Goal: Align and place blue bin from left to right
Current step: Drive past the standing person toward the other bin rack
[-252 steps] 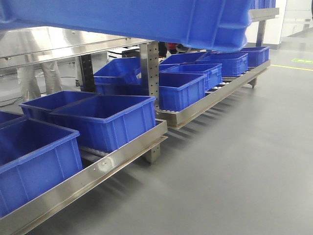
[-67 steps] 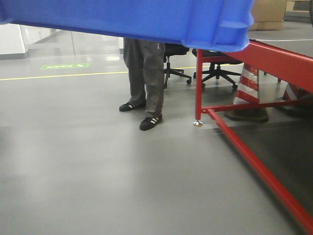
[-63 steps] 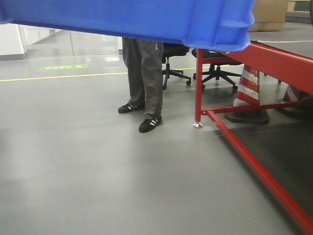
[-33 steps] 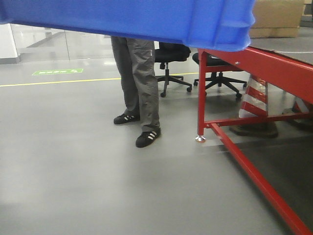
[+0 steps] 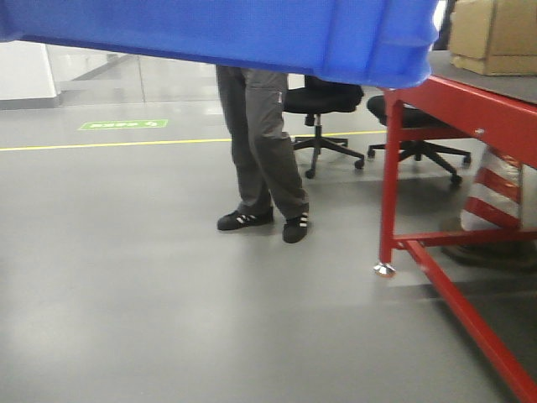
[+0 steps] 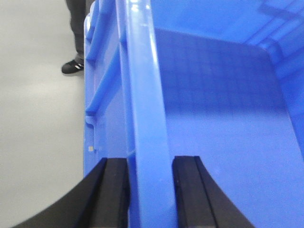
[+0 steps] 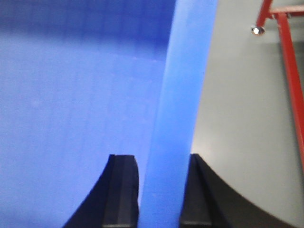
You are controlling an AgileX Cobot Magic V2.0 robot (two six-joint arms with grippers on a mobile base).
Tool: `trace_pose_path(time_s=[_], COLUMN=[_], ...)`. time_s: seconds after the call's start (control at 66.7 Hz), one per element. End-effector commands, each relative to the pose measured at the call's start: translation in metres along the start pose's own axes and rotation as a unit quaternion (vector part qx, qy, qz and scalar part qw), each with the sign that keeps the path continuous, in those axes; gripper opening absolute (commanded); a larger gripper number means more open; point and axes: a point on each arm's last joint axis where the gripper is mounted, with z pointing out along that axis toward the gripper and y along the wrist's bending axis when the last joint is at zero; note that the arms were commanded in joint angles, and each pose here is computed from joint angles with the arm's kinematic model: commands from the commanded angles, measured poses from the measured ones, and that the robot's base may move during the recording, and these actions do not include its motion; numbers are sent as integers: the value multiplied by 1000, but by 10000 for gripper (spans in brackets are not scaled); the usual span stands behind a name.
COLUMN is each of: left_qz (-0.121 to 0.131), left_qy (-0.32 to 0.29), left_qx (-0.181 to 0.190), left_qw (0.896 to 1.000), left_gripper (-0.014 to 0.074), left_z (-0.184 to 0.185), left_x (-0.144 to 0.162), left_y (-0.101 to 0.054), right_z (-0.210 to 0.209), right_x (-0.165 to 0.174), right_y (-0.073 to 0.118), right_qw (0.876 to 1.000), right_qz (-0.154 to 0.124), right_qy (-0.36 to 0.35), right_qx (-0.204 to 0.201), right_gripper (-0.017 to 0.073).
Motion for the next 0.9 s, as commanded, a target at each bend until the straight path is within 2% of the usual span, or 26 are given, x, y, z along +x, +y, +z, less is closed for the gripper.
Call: trace_pose_path(time_s=[0.0,0.884], left_qz=[-32,-32], left_qy=[-126,-126], left_qx=[58,58], left_qw=[990,990], left_gripper=[-111,-111], left_z=[-18,-18], left_x=[-25,-25], left_y=[-16,-16], right_z=[-13,-13], right_x=[-7,-8], right_y=[15,15], right_qw=[997,997], right_qz=[-2,-2], right_qy=[-51,-54], right_qx=[-61,-62], right_gripper=[-59,-59])
